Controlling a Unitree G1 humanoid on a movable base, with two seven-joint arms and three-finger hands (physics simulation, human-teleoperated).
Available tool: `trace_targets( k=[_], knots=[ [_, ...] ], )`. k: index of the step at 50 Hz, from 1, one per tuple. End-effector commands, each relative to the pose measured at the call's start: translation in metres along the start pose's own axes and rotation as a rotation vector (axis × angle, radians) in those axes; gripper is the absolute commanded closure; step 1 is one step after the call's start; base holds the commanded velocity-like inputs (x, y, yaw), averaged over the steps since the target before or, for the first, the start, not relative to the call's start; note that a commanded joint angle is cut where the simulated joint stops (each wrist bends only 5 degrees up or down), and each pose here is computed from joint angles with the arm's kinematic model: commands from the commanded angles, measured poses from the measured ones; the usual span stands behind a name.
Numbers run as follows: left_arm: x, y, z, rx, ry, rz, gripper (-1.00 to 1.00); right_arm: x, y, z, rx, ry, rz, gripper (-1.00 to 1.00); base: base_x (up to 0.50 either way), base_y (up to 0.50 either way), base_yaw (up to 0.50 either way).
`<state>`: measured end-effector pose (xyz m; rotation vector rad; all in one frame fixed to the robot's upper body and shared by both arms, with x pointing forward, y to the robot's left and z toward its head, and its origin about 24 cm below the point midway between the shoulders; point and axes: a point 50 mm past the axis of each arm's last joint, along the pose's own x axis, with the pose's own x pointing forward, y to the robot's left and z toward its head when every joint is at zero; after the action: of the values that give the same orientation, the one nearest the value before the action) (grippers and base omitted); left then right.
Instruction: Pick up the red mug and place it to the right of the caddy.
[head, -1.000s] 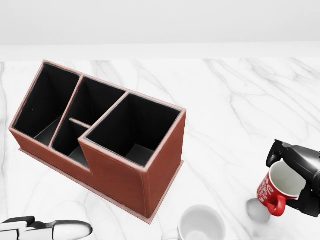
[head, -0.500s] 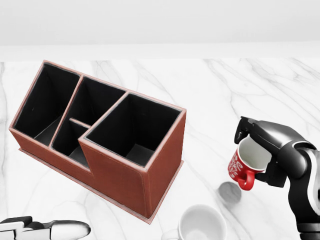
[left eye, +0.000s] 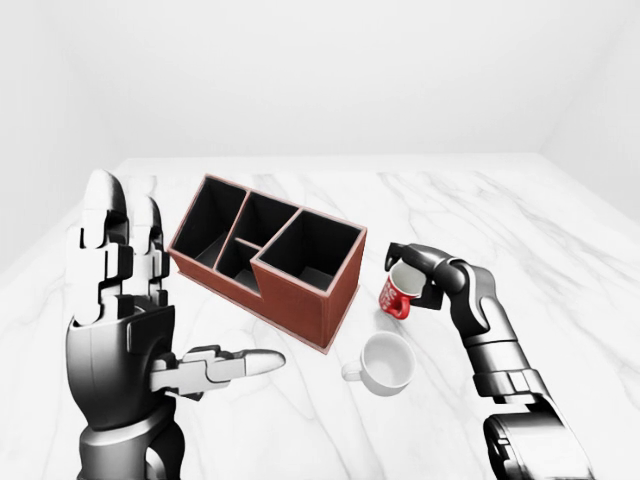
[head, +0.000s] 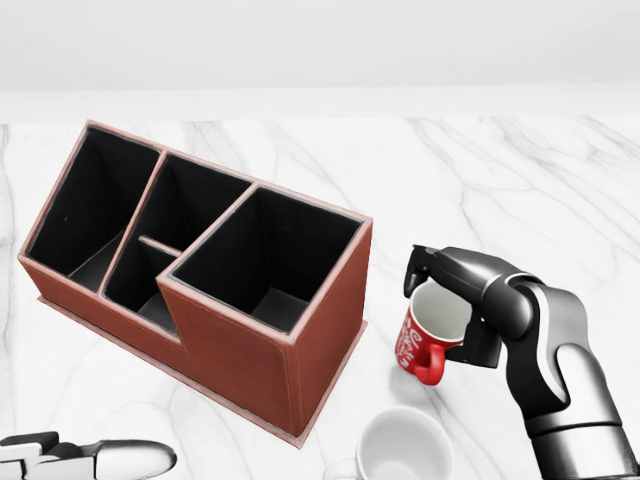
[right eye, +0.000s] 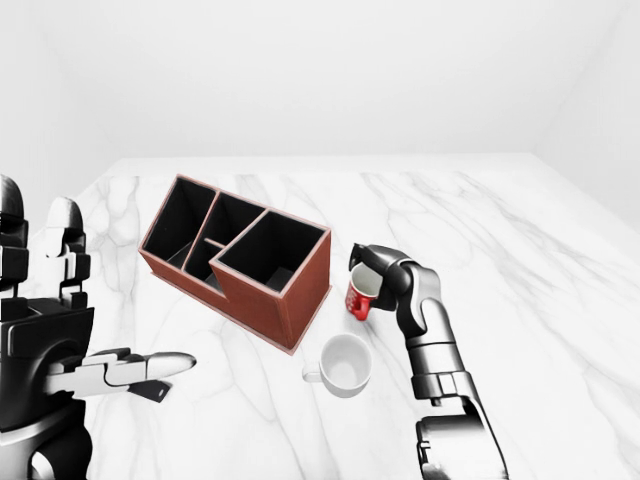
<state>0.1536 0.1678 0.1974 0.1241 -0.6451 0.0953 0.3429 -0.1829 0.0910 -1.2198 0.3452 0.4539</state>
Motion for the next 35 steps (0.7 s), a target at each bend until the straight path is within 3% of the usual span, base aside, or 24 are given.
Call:
trace_targets(
  k=[1,15,35],
  knots=[
    [0.005,0.000,-0.009,-0.007,0.018,0.013,-1.00,0.020,0.009,0.013,0.001,-0.001,0.099,1.00,0.00,0.00,0.00],
    [0.005,0.000,-0.006,-0.007,0.003,0.015,-1.00,0.033,0.011,0.020,0.076,-0.028,0.162,1.00,0.00,0.00,0.00],
    [0.005,0.000,-0.010,-0.008,0.020,0.013,-1.00,0.041,0.006,0.004,0.124,0.033,0.090,1.00,0.00,0.00,0.00]
  ],
)
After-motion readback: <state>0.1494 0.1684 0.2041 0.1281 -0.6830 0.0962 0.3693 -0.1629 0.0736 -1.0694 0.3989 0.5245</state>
